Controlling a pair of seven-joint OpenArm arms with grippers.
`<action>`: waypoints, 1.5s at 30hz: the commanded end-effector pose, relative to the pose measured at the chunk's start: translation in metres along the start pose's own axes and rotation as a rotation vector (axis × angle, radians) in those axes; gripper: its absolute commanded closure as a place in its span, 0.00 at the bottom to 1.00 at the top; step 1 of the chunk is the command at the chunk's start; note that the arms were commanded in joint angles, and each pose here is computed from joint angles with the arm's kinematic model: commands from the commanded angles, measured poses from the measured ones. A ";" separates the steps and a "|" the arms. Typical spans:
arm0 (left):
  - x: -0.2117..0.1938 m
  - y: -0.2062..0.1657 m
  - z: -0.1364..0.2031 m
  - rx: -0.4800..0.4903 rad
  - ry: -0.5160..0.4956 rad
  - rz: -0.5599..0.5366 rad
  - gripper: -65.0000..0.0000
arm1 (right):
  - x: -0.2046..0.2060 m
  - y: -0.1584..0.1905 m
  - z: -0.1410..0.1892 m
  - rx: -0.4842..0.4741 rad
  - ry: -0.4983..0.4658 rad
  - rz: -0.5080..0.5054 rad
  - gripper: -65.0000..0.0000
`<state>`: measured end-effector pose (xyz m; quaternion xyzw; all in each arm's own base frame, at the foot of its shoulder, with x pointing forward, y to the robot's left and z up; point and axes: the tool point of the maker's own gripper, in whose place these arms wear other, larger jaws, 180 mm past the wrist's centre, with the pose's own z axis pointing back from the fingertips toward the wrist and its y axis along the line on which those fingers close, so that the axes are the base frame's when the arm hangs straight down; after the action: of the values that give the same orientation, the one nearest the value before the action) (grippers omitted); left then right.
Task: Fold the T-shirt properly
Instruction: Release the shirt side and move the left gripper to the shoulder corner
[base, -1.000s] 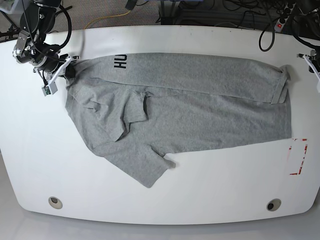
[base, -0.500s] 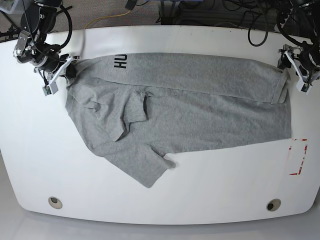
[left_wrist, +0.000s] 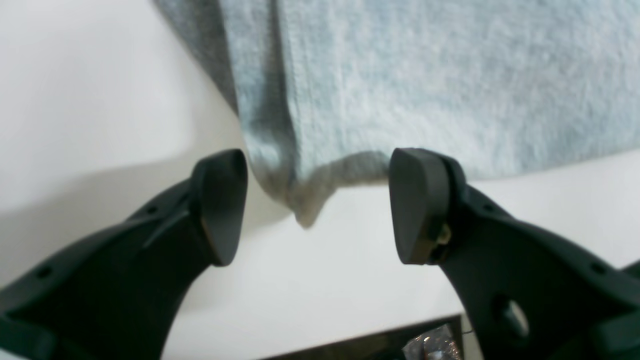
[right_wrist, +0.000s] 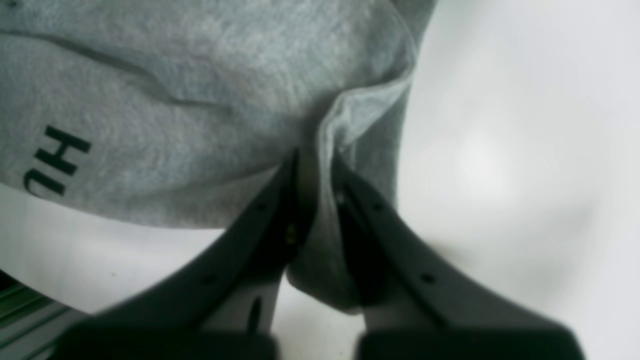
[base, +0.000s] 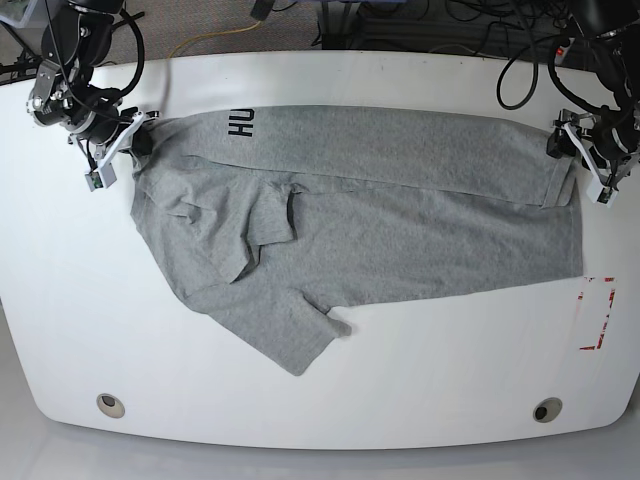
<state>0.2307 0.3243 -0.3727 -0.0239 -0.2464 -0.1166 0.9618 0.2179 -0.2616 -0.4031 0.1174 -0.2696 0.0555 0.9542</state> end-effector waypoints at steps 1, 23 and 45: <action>0.002 0.026 0.009 0.077 0.001 0.013 0.44 | 0.014 -0.005 0.007 -0.013 -0.042 0.024 1.00; -0.030 0.109 0.047 0.264 0.107 0.105 0.74 | 0.015 -0.007 0.008 -0.016 -0.040 0.030 1.00; -0.001 0.057 0.039 0.123 -0.033 0.047 0.40 | 0.018 -0.008 0.024 -0.047 -0.081 0.032 0.56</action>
<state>0.2079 0.3906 -0.3570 0.0258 -0.2293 -0.0601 0.9712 0.2114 -0.2675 -0.3992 0.1065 -0.2701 0.0544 0.9554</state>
